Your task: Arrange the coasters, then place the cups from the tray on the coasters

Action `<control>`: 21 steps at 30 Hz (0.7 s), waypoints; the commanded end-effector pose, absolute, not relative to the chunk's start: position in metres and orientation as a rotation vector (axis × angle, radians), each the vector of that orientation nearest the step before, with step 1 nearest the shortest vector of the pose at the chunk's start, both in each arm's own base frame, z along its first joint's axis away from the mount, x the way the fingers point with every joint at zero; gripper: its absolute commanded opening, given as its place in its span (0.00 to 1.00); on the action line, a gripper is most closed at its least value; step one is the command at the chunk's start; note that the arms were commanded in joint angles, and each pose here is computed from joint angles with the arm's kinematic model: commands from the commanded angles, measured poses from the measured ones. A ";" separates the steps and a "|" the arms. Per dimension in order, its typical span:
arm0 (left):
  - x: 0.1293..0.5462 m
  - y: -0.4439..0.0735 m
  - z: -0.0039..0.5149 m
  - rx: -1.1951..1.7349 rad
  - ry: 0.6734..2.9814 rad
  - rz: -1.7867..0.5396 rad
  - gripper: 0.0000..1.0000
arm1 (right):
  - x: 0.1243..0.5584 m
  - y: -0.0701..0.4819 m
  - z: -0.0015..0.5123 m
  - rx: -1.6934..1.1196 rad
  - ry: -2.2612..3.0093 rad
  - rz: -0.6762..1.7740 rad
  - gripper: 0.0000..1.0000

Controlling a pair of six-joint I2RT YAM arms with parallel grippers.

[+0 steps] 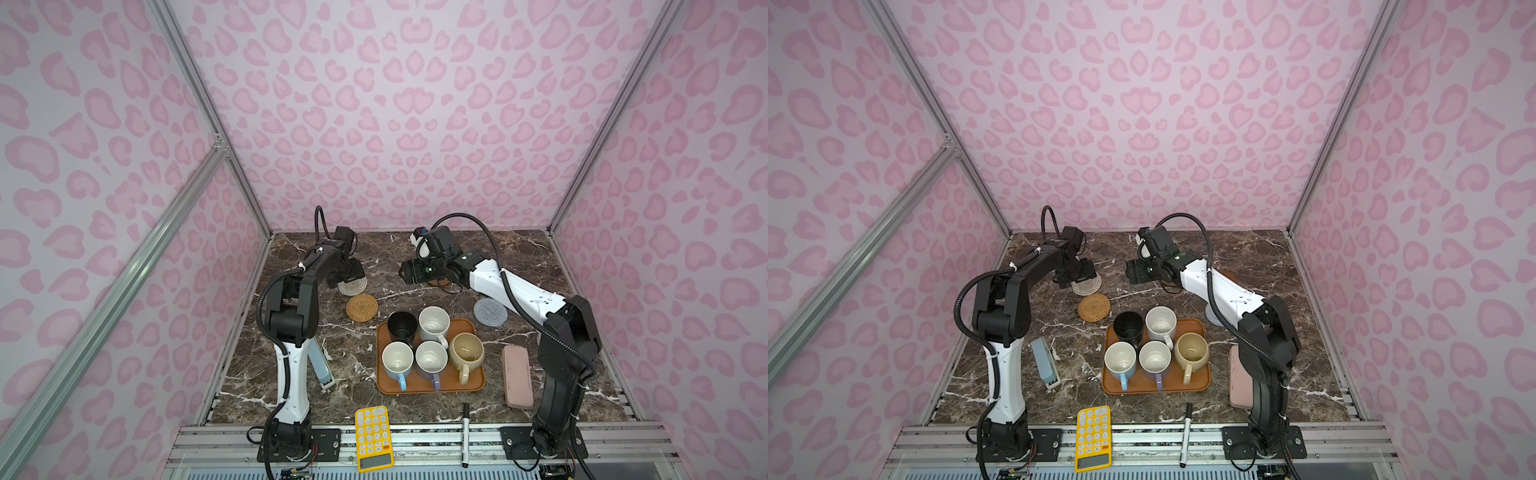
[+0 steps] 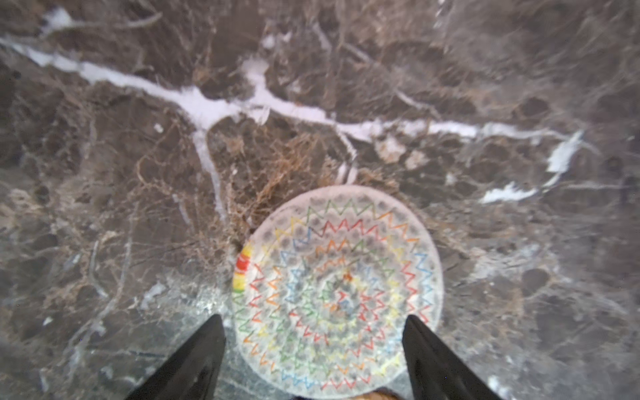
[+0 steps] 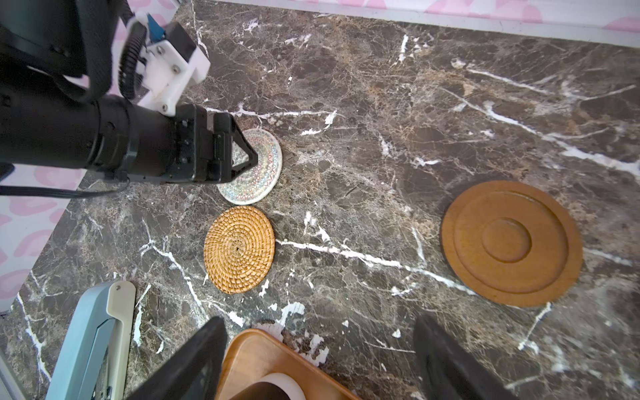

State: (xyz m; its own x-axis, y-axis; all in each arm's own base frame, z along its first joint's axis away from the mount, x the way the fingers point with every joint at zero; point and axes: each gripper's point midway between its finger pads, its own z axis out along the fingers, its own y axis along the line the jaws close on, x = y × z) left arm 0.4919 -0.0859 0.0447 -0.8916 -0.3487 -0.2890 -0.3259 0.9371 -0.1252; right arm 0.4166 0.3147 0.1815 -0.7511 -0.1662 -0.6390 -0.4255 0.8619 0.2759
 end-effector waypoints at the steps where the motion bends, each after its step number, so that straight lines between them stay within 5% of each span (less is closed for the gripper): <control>1: 0.500 -0.091 0.076 -0.513 2.720 -0.182 0.84 | 0.414 0.306 0.182 -0.445 2.415 0.501 0.88; 5: 0.499 -0.094 0.118 -0.516 2.638 -0.255 0.88 | 0.417 0.291 0.204 -0.432 2.363 0.463 0.92; 7: 0.493 -0.095 0.150 -0.511 2.564 -0.304 0.98 | 0.417 0.284 0.220 -0.435 2.318 0.440 0.93; 13: 0.457 -0.095 0.226 -0.513 2.383 -0.449 0.98 | 0.401 0.259 0.249 -0.416 2.208 0.403 0.99; 21: 0.386 -0.098 0.197 -0.566 2.432 -0.569 0.98 | 0.378 0.214 0.256 -0.363 2.220 0.488 1.00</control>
State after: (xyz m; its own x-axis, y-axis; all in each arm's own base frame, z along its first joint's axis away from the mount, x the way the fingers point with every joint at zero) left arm 0.3994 -0.0948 0.2069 -0.7423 -0.4836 -0.4637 -0.2528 0.8431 -0.4746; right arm 0.3854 0.2120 0.2526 -0.6327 -0.0856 -0.7697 -0.3763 0.9027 0.2089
